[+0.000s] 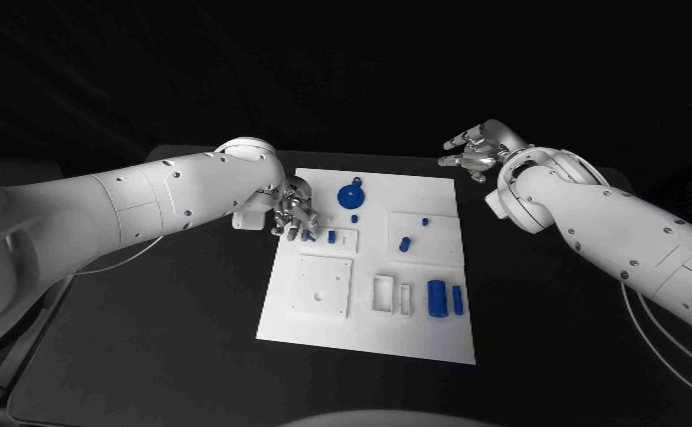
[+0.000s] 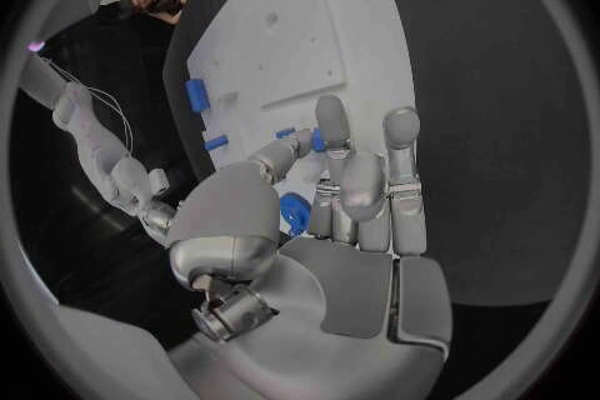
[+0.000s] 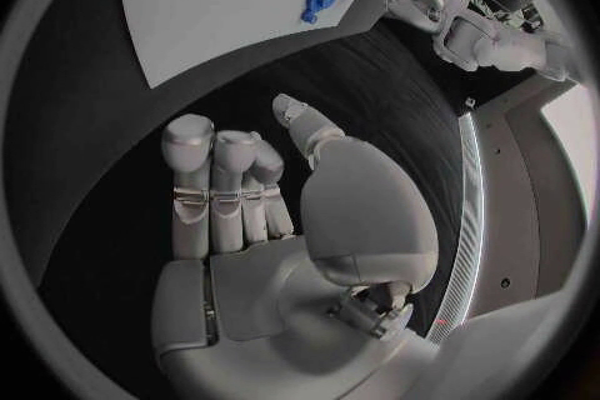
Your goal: Assemble the parts on the task board
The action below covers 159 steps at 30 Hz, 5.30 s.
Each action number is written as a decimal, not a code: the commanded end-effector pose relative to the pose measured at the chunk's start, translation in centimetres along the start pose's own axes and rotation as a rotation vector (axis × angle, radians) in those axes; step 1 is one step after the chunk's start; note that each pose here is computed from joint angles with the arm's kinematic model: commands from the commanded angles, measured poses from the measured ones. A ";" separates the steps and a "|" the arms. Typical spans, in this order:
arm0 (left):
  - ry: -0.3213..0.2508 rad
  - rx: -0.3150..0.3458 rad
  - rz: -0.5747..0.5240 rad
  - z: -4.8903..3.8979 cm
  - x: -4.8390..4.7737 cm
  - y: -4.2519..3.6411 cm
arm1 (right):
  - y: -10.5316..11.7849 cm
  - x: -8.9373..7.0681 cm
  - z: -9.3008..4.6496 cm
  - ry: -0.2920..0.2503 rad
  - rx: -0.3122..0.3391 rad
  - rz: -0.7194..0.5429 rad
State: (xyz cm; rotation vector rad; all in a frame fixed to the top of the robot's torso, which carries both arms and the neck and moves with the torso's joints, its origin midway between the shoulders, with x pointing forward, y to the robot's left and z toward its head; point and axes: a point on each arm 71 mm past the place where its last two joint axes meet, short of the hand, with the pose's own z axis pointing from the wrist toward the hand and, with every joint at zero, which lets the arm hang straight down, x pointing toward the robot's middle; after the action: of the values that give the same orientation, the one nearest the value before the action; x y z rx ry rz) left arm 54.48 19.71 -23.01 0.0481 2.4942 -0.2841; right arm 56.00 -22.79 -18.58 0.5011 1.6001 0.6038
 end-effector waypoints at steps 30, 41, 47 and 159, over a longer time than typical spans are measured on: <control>0.011 -0.006 -0.003 0.19 0.92 -0.14 | 0.0 0.1 0.0 0.012 -0.005 -0.012; 0.013 -0.006 -0.011 0.14 0.83 0.01 | 0.0 0.1 0.0 0.012 -0.004 -0.012; 0.037 0.003 -0.019 -0.02 0.69 -0.08 | 0.0 0.2 0.0 0.013 -0.003 -0.013; 0.020 -0.079 0.049 1.28 0.69 -1.56 | 0.2 0.2 0.0 0.015 -0.010 -0.013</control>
State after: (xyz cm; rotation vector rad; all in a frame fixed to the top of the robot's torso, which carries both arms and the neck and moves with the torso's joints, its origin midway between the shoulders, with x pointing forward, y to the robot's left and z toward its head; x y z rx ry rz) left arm 54.78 18.22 -23.33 0.0766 2.5429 -0.1848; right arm 55.96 -22.65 -18.61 0.4961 1.6058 0.6052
